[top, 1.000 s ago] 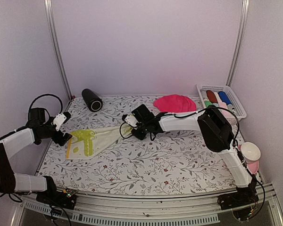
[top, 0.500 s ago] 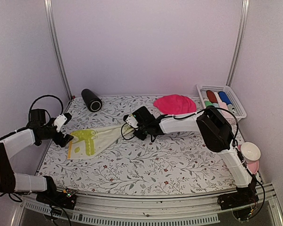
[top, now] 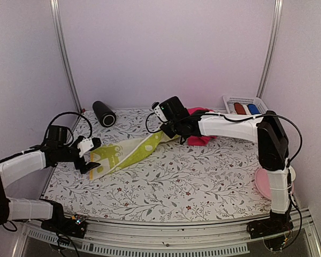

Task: Roll the towels
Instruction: Pick up the towel from the center of the board.

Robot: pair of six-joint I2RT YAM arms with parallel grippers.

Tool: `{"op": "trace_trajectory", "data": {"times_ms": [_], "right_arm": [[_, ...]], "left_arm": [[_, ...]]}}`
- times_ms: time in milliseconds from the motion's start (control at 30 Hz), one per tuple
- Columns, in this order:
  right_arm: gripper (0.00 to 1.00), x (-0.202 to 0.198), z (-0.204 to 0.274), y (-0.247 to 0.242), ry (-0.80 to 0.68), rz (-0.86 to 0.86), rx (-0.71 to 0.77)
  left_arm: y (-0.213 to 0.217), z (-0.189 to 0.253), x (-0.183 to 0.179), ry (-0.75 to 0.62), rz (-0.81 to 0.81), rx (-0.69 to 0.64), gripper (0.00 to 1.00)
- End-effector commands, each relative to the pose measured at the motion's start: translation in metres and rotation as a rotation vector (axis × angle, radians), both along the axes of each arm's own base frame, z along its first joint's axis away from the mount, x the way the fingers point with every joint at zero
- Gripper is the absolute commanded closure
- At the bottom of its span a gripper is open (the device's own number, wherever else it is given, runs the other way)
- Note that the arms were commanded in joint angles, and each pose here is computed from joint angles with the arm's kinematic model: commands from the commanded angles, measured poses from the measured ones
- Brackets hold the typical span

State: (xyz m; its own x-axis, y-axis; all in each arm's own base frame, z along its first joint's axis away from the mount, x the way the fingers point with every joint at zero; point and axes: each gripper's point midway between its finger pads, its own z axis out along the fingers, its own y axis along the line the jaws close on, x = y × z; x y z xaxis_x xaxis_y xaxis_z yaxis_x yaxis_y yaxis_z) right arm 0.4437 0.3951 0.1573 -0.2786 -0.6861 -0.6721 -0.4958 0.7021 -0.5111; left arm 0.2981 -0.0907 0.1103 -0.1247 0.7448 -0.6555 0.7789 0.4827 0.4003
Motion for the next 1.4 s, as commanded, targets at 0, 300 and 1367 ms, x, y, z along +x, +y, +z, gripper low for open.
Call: {"op": "trace_trajectory", "data": {"times_ms": [0,300,1367], "right_arm": [[0.98,0.007,-0.001,-0.055,0.033,-0.188,-0.020],[0.98,0.009,-0.014,-0.089,0.075,-0.279,0.009],[0.98,0.011,-0.021,-0.095,0.112,-0.289,0.038]], "left_arm": [[-0.032,-0.024,-0.017,-0.023,-0.168,0.093,0.04],[-0.042,-0.051,-0.029,-0.053,-0.274,0.263,0.15],[-0.038,-0.083,-0.037,-0.363,-0.435,0.620,0.33]]}}
